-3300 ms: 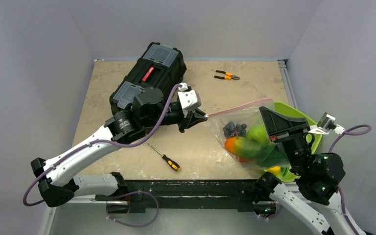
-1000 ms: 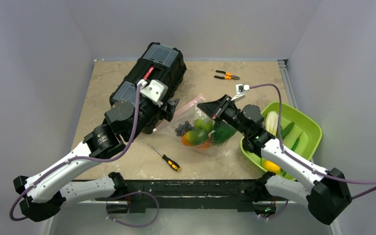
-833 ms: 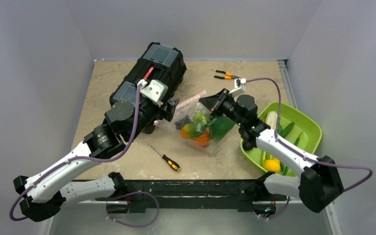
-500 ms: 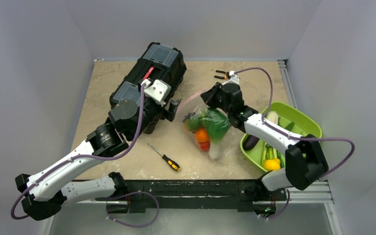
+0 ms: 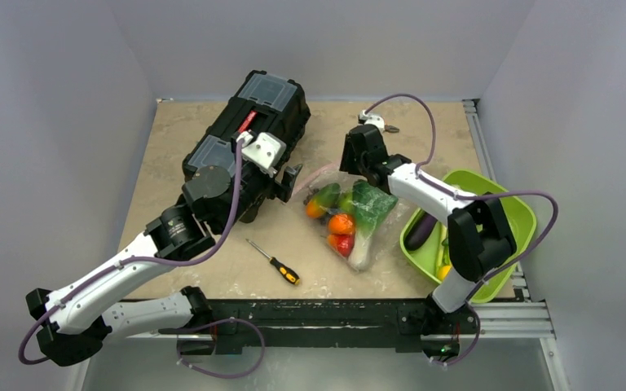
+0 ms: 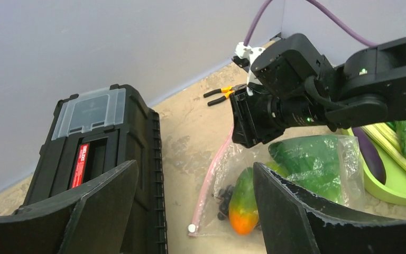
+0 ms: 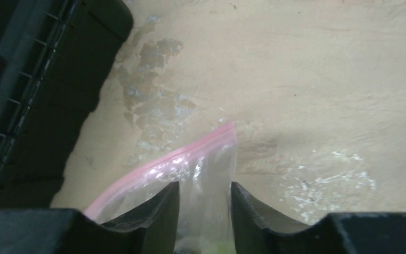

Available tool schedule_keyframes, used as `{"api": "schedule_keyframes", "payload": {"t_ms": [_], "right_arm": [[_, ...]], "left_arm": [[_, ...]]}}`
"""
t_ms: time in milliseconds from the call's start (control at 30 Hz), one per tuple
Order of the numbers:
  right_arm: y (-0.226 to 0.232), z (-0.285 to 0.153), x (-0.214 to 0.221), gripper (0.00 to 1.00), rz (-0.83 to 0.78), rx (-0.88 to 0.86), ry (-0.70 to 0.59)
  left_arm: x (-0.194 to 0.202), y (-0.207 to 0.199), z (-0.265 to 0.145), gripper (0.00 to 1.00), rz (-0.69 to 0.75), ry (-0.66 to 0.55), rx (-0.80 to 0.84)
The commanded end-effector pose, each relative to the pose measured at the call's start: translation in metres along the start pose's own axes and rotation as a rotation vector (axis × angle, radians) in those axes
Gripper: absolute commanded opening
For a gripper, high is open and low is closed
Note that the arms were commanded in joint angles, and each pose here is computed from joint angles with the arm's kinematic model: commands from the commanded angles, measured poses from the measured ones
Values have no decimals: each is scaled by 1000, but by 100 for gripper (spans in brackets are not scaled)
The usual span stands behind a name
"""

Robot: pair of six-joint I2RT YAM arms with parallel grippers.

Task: Place the food in the zip-top bag and seal the zipper
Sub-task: Place the zipper food storage bag at the center of the board, then reset both arms

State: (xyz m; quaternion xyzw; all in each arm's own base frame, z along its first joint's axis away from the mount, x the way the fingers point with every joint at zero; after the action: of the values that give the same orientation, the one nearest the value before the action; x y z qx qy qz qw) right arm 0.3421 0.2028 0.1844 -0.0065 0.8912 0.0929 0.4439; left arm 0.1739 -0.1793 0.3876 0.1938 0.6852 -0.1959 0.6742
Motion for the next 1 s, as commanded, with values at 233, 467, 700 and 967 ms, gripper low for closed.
{"api": "schedule_keyframes", "payload": {"t_ms": [233,467,700,967], "right_arm": [[-22,-97,-52,87,-210,172,-146],[-38,-180,-45,99,-202,30,-246],[-75,-286,-43,99,-85,-64,-507],[-110,-364,-32,99,-3,-99,-685]], "left_arm": [[-5,3,3,80,16,-34,-30],[-21,18,-18,88,-35,-114,-114],[-38,39,-57,91,-130,-216,-192],[-27,68,-140,93,-380,-198,-236]]}}
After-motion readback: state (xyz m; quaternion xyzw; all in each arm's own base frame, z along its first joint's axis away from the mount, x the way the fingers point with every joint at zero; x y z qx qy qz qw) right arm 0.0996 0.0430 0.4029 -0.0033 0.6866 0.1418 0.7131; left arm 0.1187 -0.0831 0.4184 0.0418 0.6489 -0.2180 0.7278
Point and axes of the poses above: each gripper's point midway between its finger pads, its own z axis out along the fingers, its own y axis along the line the jaws close on, x = y × z, the point moved 9 cm from there along -z, back along the fingers, and after that the axes turned 9 degrees about -z, right-handed, at the moved point
